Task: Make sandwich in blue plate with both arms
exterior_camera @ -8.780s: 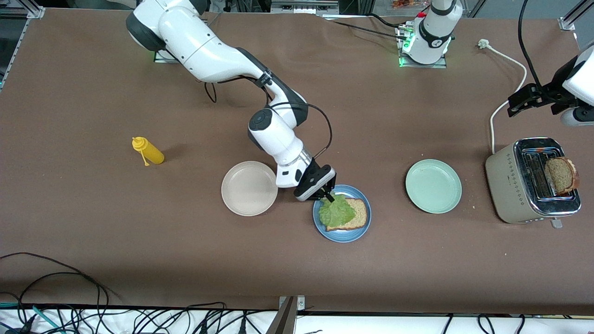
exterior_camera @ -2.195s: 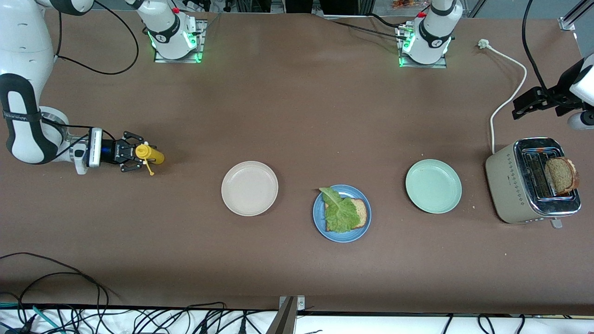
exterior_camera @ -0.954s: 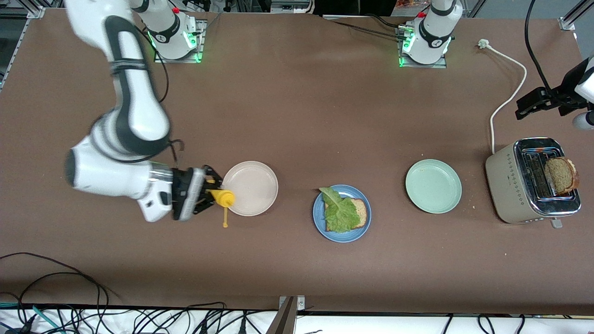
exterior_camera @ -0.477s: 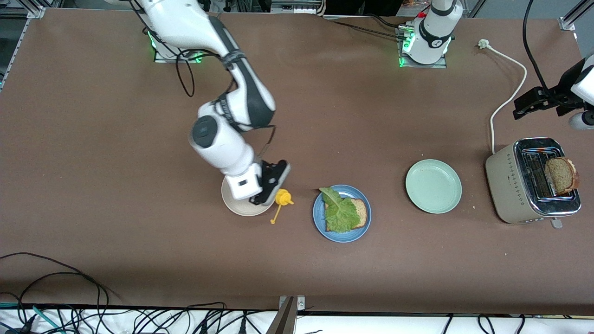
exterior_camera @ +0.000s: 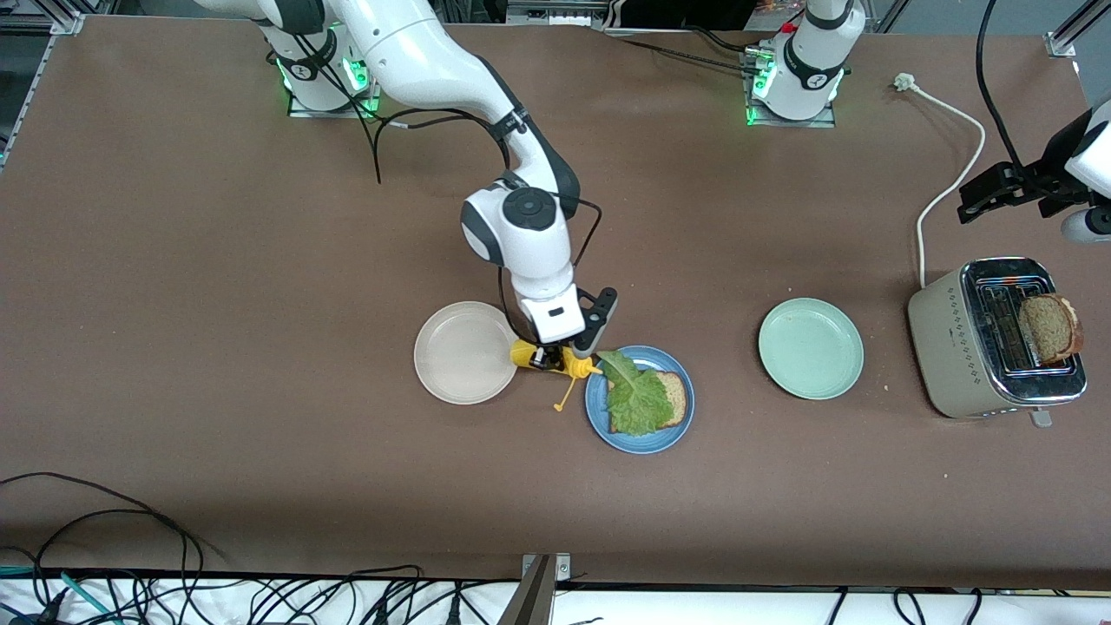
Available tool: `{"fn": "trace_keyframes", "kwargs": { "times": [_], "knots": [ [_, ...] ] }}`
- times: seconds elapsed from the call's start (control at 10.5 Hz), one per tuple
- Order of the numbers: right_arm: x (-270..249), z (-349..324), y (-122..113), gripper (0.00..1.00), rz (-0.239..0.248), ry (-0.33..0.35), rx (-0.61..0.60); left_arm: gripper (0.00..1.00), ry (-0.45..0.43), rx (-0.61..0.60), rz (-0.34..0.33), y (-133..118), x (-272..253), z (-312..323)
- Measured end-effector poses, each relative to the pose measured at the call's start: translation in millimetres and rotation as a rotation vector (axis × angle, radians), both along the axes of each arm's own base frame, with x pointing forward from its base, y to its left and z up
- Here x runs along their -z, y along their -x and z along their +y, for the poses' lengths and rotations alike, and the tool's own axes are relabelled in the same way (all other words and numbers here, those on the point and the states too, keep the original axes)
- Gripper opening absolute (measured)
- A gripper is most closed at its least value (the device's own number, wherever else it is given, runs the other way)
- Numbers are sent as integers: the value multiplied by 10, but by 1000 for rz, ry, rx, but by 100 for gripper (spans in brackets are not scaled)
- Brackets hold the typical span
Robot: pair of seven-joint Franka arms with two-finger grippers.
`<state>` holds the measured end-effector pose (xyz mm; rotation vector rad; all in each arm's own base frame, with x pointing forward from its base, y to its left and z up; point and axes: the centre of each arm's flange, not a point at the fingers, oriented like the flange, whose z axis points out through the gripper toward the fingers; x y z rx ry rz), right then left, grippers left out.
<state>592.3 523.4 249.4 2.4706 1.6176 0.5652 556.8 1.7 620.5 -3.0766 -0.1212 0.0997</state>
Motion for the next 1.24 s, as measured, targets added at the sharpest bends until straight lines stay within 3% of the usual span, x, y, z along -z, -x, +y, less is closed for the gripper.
{"fn": "trace_keyframes", "kwargs": {
  "times": [0.29,0.76,1.24],
  "knots": [
    [318,185,98,6,-93,154,-122,100,0,0,0,0,0,-1],
    [592,280,124,6,-211,334,-264,100,0,0,0,0,0,-2],
    [607,301,149,6,-228,366,-296,100,0,-2,0,0,0,5]
  ]
}}
